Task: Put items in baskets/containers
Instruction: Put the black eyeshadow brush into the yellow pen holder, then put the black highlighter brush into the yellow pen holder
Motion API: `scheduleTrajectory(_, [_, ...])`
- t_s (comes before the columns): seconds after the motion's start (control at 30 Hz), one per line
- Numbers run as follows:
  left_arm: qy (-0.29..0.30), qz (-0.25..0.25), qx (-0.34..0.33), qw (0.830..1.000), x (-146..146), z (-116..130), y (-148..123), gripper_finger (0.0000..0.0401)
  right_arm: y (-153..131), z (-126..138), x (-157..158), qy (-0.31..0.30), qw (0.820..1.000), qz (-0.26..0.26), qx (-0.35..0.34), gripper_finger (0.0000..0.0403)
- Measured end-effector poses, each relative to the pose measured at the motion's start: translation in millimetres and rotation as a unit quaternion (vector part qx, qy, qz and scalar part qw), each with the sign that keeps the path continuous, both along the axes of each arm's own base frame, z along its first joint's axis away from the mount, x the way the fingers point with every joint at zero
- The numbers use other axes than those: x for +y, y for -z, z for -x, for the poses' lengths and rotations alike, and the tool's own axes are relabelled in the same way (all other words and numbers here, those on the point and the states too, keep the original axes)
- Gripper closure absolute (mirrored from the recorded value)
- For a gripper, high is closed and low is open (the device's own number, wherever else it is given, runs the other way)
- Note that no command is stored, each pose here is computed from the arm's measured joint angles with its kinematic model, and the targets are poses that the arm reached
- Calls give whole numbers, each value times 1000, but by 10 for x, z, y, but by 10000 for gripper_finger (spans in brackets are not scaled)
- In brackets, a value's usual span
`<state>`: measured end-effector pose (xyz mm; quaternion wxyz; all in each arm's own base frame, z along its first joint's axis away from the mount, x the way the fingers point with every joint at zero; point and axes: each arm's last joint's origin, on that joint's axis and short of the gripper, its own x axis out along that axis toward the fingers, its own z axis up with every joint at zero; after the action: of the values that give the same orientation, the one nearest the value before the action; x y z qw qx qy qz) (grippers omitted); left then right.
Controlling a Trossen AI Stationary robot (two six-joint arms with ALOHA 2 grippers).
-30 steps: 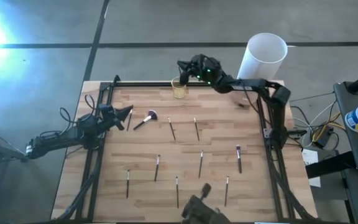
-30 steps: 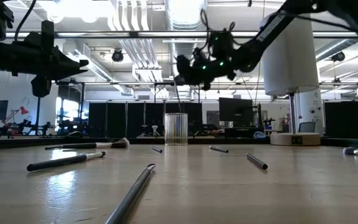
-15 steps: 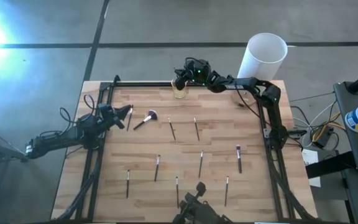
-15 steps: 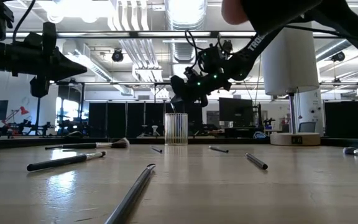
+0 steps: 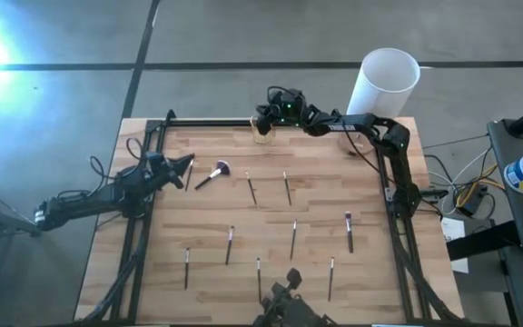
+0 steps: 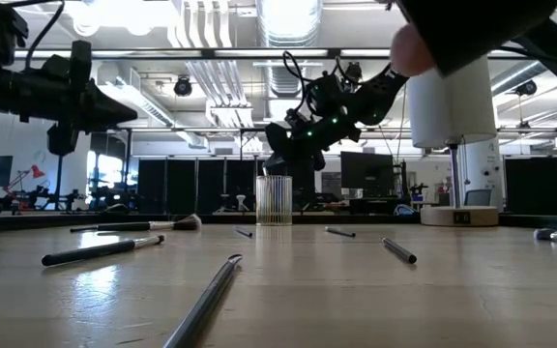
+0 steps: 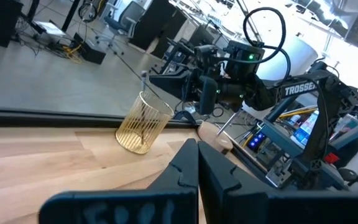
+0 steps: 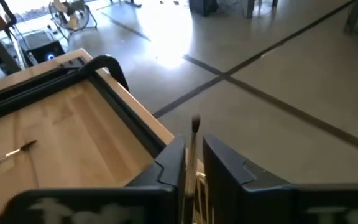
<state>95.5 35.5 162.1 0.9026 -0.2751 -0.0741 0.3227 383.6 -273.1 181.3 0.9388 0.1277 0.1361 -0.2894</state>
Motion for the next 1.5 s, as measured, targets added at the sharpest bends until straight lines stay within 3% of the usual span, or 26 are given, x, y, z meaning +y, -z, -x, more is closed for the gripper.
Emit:
scheduleTrajectory(0.27, [3,5,4,1000,1,-9,11,401,-278,11,128,-10,1000,-10,14,293])
scheduleTrajectory(0.37, [13,9,0,1000,-4,-13,8,401,-530,46,247,-22,999,-9,28,309])
scheduleTrajectory(0.57, [25,30,-5,999,-8,-31,18,401,-921,166,667,-52,997,-5,62,383])
scheduleTrajectory(0.67, [32,27,22,999,-6,-51,20,401,-1013,220,914,-60,996,-1,61,391])
scheduleTrajectory(0.93, [93,49,73,992,-10,-185,-46,401,-887,427,1439,-84,996,-18,9,395])
scheduleTrajectory(1.1, [100,65,114,986,17,-319,-94,401,-782,665,1610,-87,995,-28,-47,395])
scheduleTrajectory(1.3, [97,84,165,978,79,-565,-197,401,-733,995,1738,-87,994,-29,-53,395])
scheduleTrajectory(1.5, [57,167,275,945,233,-868,-243,383,-758,1257,1827,-92,994,-8,-62,394])
